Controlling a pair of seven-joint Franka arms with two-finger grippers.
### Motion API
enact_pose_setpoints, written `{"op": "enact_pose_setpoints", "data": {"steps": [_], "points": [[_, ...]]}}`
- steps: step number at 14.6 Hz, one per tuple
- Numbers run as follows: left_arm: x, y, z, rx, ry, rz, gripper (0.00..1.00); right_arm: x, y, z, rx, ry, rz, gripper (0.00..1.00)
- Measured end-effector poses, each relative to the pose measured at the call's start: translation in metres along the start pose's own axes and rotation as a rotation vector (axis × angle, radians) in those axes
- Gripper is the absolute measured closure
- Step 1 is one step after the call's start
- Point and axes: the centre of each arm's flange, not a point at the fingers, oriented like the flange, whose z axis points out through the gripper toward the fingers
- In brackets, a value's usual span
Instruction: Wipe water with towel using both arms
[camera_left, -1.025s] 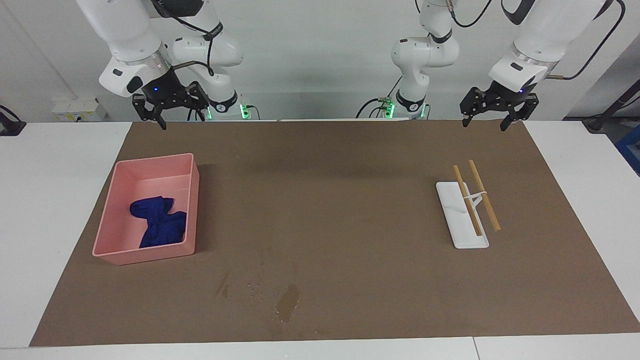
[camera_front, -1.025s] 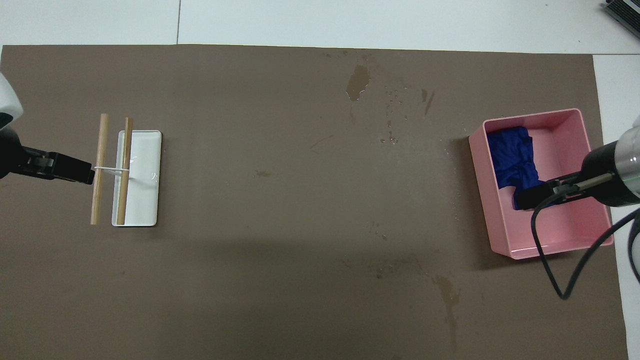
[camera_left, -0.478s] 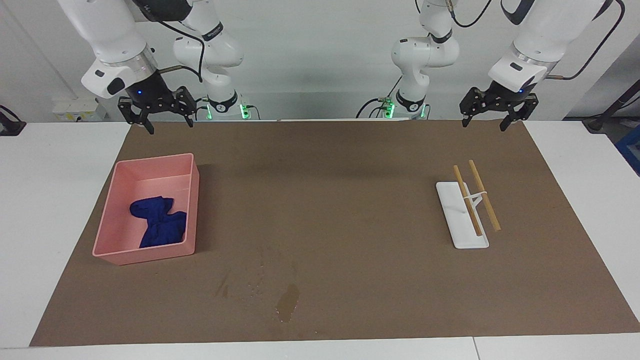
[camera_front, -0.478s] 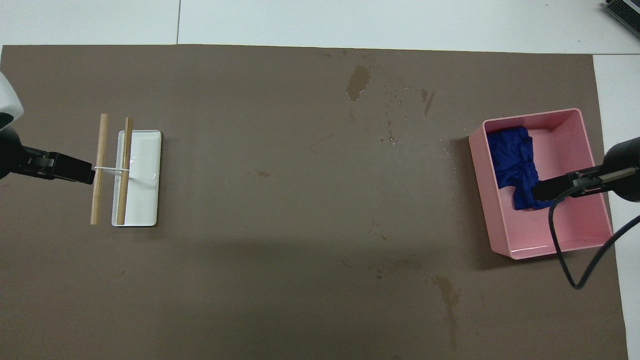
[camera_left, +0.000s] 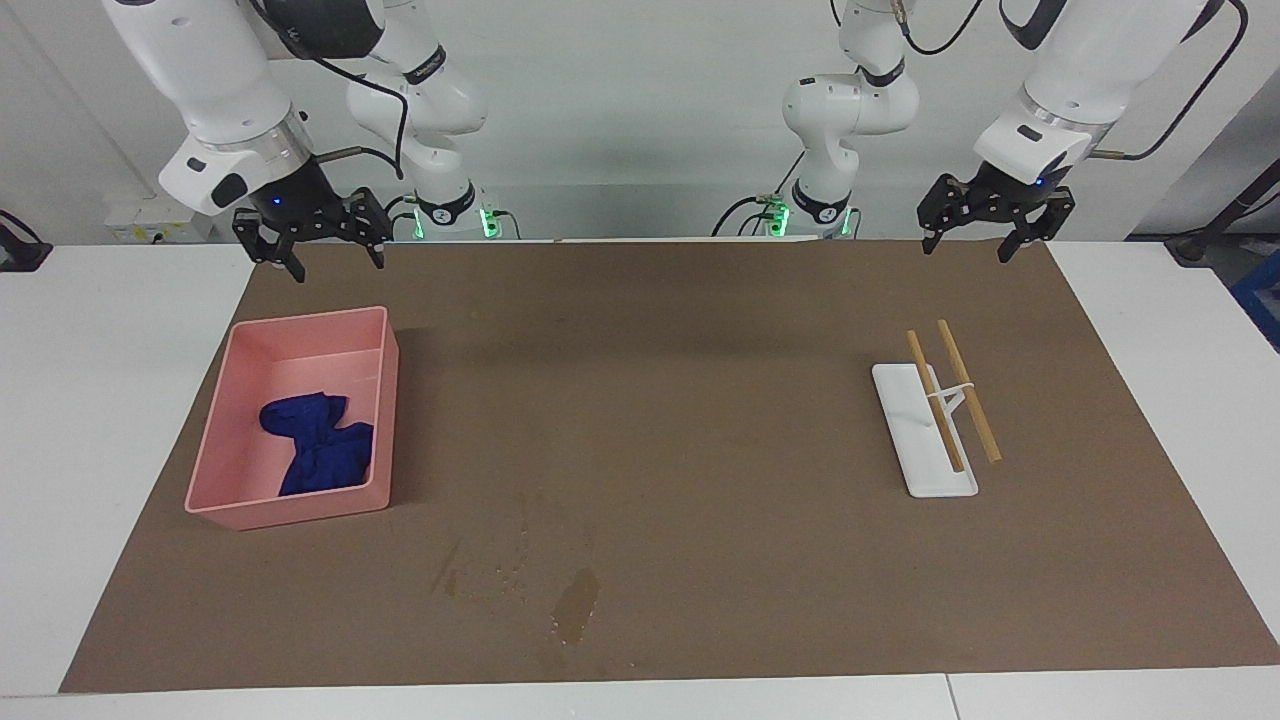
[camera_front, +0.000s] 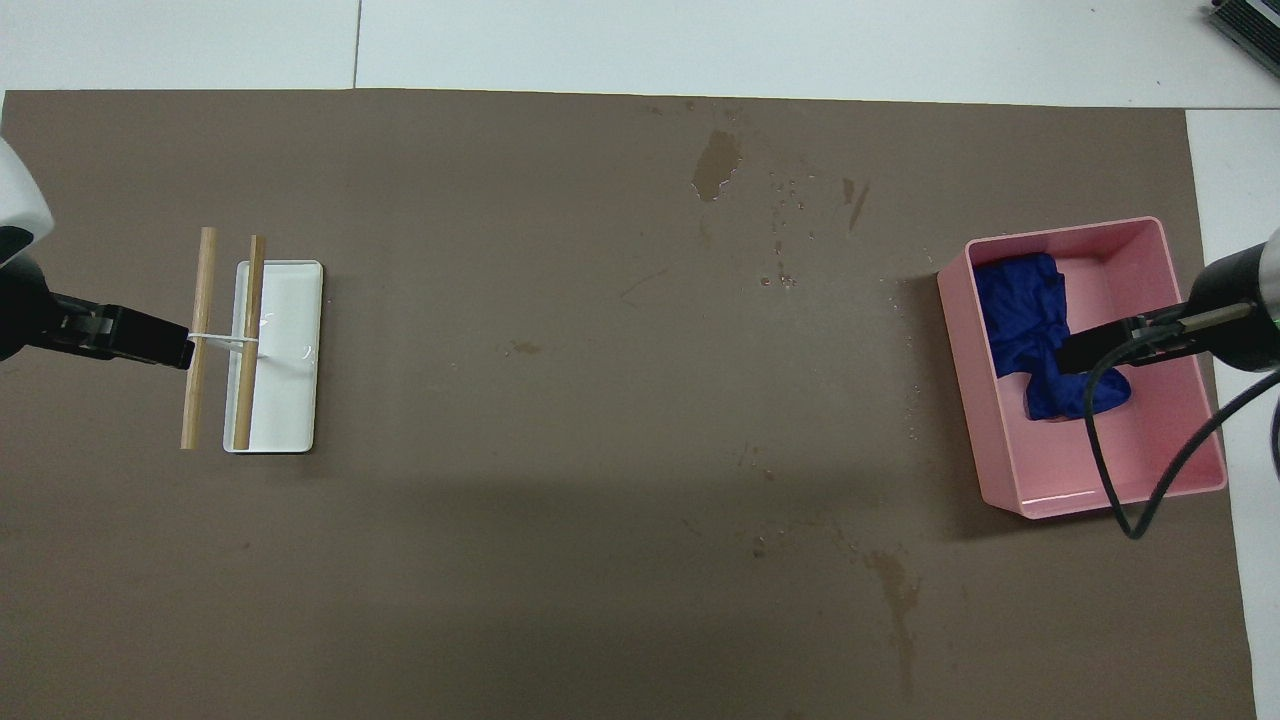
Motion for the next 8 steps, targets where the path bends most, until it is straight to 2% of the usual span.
{"op": "enact_pose_setpoints", "data": {"steps": [8], "points": [[0.0002, 0.0021, 0.0001, 0.0, 0.0, 0.004, 0.0, 0.001, -0.0056, -0.0028, 0.0, 0.006, -0.01, 0.0]]}}
